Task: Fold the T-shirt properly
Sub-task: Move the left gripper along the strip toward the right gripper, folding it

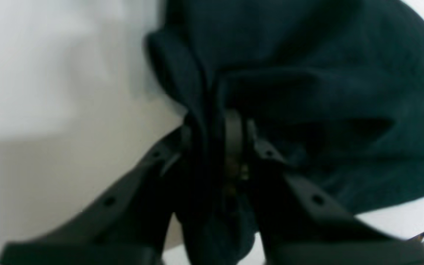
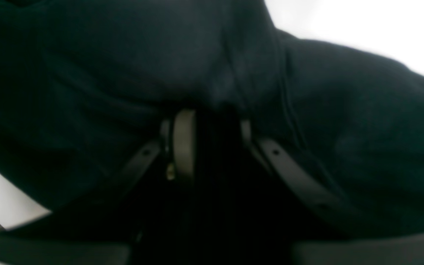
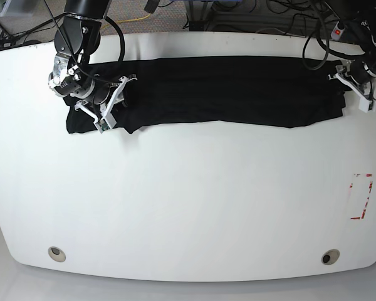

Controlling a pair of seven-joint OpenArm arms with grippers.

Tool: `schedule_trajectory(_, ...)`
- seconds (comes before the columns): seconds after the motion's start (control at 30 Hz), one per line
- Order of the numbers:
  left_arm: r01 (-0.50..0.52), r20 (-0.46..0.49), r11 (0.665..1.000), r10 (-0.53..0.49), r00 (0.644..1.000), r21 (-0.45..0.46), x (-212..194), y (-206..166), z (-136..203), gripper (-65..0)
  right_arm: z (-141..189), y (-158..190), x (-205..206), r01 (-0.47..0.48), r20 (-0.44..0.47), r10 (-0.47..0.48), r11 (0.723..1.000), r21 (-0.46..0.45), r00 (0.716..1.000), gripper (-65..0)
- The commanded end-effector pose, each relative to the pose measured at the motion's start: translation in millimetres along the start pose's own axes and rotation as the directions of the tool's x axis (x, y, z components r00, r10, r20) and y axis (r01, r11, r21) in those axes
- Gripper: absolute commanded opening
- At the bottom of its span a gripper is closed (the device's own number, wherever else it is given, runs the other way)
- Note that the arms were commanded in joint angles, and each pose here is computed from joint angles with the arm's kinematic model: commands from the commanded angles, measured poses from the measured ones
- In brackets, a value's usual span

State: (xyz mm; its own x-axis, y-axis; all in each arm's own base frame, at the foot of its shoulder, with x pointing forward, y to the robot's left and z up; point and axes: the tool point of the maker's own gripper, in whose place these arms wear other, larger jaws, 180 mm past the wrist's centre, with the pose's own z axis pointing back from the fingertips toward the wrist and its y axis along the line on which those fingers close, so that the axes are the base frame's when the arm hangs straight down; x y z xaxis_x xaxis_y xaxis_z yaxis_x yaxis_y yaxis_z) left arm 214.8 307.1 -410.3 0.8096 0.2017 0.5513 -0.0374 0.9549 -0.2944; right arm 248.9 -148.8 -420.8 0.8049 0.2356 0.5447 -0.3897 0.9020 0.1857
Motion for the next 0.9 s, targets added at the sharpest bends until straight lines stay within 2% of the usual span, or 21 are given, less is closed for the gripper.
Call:
schedule_trajectory(0.0,0.062,0.014,0.998,-0.062,0.998,0.032,14.1,-0.4,10.2,-59.7,1.4,-4.2,-4.3,-0.008,-0.026,0.007,1.000,-0.019,1.000,-50.6)
schedule_trajectory(0.2,0.235,0.121,0.967,-0.247,0.962,0.100,52.7,-33.1,43.5,-60.0,1.2,-4.1,-4.7,-0.007,-0.027,0.006,1.000,-0.018,1.000,-50.6)
schedule_trajectory(0.37,0.363,0.179,0.921,-0.385,0.906,0.143,72.7,-66.1,68.1,-60.0,1.2,-4.3,-4.9,-0.008,-0.028,0.007,1.000,-0.019,1.000,-50.6)
schedule_trajectory(0.6,0.450,0.171,0.893,-0.440,0.882,-0.026,57.1,-118.5,46.4,-59.7,1.2,-4.1,-5.3,-0.007,-0.028,0.006,1.000,-0.019,1.000,-50.6)
schedule_trajectory(0.77,0.516,0.190,0.831,-0.483,0.855,-0.206,43.8,-176.5,26.6,-59.7,1.2,-4.1,-5.3,-0.007,-0.028,0.006,1.000,-0.019,1.000,-50.6)
schedule_trajectory(0.87,0.521,0.227,0.802,-0.471,0.852,-0.293,40.5,-210.2,19.7,-59.7,1.2,-4.1,-5.3,-0.007,-0.028,0.006,1.000,-0.019,1.000,-50.6)
